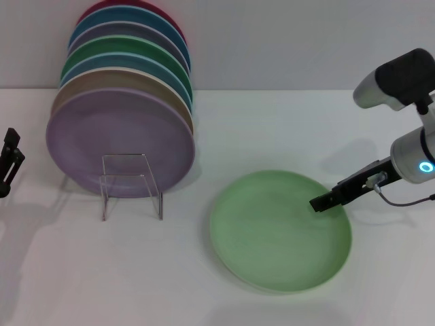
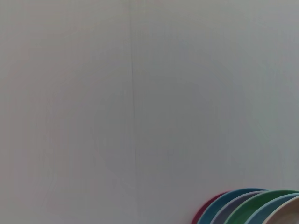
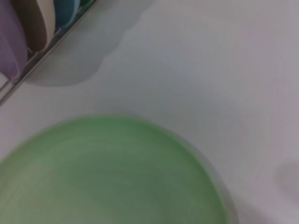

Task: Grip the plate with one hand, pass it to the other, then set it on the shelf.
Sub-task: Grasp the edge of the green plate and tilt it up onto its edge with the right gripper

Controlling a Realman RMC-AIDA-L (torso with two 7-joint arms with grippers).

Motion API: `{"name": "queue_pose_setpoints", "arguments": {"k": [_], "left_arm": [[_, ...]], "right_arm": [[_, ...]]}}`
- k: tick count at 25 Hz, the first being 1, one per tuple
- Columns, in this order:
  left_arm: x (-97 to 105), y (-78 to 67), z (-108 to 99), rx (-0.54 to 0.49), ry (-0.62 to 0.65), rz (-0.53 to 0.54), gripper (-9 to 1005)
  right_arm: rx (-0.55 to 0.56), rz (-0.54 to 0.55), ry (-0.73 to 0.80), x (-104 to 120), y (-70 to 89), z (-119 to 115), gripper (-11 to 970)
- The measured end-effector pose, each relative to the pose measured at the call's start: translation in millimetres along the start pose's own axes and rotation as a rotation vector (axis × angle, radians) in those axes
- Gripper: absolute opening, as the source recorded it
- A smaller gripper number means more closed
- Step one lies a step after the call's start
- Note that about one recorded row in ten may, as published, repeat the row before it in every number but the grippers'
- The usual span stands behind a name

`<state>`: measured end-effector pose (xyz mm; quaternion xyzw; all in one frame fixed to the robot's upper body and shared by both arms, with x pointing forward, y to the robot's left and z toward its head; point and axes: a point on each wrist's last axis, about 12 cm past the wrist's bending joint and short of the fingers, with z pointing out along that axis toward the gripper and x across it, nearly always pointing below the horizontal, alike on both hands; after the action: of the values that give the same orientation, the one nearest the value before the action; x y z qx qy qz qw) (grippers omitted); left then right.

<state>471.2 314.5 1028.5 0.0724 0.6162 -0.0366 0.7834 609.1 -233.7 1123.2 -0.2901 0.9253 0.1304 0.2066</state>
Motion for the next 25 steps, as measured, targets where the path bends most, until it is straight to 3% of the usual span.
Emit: {"name": "queue_pose_setpoints", "arguments": {"k": [23,25], "left_arm": [[1,-0.1,-1,0.001,0.005,0.000,833],[1,0.0,-1,0.001,0.005,0.000,833]], "right_arm": [[0.005,-0.024,0.035,-2,10.6,18,620],[0.006,-0.024,0.033,-3,10.6,18,522]]}}
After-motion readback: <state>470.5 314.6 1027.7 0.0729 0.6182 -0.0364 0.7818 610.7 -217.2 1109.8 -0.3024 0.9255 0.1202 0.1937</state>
